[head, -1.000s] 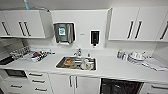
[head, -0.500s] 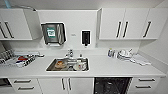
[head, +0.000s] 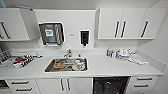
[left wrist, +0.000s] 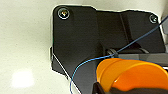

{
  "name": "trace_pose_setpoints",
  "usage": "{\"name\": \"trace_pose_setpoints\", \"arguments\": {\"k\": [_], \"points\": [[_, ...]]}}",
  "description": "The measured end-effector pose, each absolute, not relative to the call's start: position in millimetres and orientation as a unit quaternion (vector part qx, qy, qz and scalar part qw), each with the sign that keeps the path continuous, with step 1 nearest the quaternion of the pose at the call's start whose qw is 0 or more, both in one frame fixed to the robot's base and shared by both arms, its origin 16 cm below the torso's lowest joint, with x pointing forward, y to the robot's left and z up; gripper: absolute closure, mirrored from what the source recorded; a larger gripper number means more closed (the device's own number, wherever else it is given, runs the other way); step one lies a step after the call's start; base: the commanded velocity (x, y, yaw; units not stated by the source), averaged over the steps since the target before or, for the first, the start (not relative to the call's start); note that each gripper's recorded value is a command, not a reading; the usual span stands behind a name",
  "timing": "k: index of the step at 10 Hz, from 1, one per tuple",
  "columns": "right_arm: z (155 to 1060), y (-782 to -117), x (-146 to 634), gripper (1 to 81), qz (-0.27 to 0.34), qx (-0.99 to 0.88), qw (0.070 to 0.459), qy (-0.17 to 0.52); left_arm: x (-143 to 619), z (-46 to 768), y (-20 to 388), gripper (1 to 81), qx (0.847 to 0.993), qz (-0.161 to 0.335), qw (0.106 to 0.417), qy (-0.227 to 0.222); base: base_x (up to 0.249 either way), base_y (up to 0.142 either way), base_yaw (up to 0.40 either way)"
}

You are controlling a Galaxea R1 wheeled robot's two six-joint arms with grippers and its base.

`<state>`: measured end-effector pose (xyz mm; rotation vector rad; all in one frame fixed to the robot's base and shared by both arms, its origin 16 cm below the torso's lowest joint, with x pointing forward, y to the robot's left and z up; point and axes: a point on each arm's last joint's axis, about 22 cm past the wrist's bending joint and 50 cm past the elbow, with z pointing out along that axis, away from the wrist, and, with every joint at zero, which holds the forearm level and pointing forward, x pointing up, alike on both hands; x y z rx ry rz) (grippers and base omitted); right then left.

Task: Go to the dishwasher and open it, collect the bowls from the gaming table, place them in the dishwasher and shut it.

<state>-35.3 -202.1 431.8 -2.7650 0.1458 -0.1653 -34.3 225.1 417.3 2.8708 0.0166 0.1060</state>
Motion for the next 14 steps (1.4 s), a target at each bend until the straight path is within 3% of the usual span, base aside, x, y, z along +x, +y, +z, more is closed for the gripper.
{"name": "trace_pose_setpoints", "arguments": {"k": [4,14], "points": [[432,-203,-35,81.1,-0.058,-0.98,0.182,0.052,-34,417,225,81.1,0.99,0.037,0.134,0.006,0.038,0.0,0.0],[432,-202,-36,81.1,-0.059,-0.98,0.183,0.052,-38,417,225,81.1,0.99,0.036,0.134,0.006,0.114,0.0,0.0]]}}
